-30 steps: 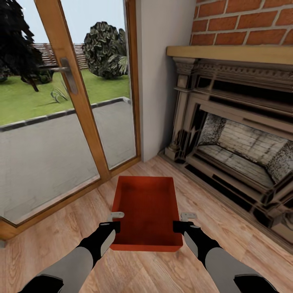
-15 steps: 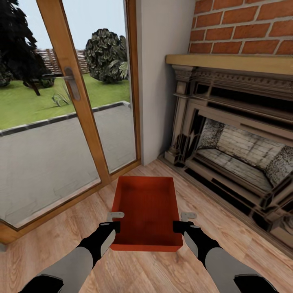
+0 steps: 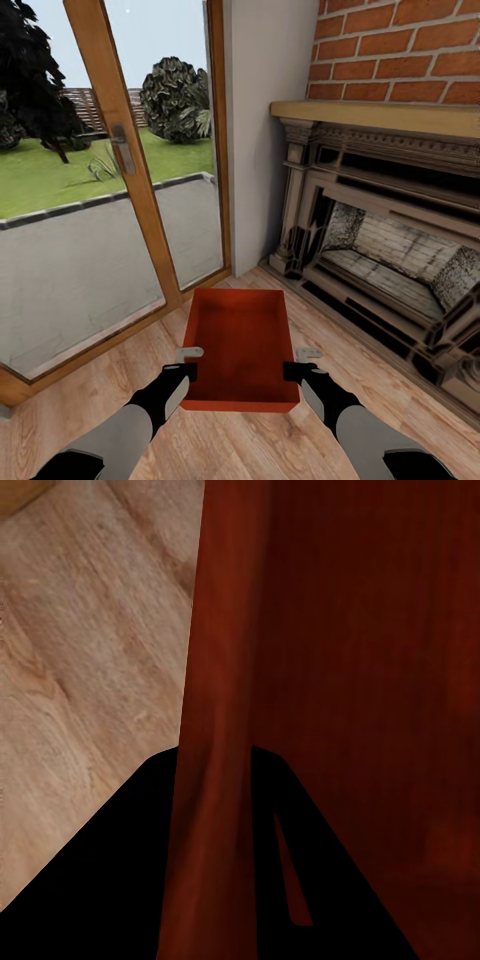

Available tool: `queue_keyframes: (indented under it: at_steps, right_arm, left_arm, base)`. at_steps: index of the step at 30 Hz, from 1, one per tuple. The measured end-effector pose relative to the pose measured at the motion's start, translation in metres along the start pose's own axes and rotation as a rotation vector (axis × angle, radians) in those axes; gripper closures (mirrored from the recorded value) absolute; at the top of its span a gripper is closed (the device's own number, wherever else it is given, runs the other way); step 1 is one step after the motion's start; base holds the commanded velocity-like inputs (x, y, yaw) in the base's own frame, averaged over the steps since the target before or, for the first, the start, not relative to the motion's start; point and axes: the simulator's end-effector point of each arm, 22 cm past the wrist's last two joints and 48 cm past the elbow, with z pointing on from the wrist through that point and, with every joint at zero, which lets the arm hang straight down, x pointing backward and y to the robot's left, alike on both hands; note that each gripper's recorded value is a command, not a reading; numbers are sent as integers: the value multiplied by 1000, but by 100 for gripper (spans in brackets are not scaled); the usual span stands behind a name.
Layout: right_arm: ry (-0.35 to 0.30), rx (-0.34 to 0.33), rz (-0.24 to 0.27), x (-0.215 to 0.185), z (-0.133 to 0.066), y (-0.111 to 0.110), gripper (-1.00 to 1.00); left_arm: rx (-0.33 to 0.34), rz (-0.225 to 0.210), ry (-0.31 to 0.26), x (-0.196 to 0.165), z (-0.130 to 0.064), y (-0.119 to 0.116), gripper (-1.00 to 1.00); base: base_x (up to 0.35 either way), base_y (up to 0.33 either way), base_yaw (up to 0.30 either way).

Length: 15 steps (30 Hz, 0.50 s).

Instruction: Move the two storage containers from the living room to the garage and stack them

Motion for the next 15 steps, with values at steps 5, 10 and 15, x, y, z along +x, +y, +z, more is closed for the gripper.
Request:
queue_keyframes:
  at_steps: [5,10,15]
  right_arm:
    - [-8,0,0,-7,-8,1,100]
    - [-16,-1,-1,-14,-16,2,100]
    - [-23,-1,-1,-21,-24,3,100]
  left_arm:
    - [0,-1,-8,-7,-9,1,100]
    - [1,-2,-16,-13,-17,1,100]
    - [1,-3,-23,-19,-26,2,100]
  base:
    - [0,0,0]
    - [0,0,0]
    - [0,0,0]
